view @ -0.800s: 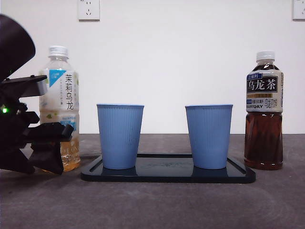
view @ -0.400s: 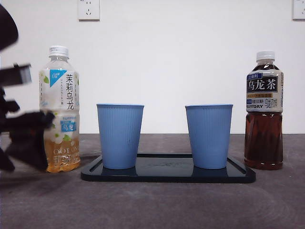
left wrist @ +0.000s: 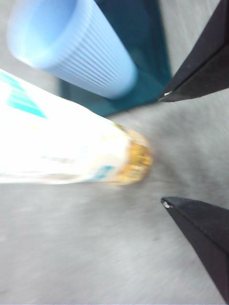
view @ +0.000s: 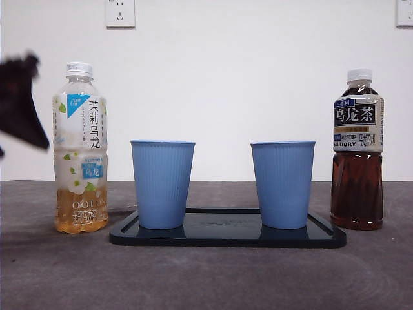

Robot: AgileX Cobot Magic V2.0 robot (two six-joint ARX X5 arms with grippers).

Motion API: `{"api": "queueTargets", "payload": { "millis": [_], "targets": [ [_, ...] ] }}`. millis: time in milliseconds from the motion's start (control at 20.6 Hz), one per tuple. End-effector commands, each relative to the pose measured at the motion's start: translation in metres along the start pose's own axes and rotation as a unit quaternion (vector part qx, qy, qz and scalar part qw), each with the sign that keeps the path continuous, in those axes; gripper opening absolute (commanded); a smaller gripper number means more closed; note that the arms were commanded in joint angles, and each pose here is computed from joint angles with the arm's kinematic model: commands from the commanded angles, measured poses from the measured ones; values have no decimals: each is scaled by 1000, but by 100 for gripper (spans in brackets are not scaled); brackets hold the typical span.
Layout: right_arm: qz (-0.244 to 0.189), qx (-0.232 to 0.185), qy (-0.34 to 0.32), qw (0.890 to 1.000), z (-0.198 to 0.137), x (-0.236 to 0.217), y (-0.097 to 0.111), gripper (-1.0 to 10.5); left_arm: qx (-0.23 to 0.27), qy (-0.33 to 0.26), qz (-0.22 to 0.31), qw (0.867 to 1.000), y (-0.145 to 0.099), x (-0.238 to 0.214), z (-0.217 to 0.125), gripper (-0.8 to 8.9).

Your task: Pour the drink into the cup

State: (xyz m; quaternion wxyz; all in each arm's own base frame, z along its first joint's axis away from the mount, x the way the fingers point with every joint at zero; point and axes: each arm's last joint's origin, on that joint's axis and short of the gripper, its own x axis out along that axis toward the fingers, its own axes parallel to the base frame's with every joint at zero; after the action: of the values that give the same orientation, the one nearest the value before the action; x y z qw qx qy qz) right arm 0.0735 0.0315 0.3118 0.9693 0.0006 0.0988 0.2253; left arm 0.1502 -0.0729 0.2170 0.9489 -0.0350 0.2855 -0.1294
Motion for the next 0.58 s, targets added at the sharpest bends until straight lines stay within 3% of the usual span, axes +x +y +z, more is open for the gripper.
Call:
{"api": "queueTargets", "payload": {
  "millis": [49,340,583],
  "targets": [
    [3,9,2,1000,3,-2,1,433,-5,-43,-14,999,-3,-23,21,315],
    [2,47,27,999,-2,-2,1,432,-5,-91,-26,995,-5,-69,52,312],
    [-3,84,64,994,-9,-3,0,431,2,-99,-27,995,-4,-91,61,306]
  ]
}}
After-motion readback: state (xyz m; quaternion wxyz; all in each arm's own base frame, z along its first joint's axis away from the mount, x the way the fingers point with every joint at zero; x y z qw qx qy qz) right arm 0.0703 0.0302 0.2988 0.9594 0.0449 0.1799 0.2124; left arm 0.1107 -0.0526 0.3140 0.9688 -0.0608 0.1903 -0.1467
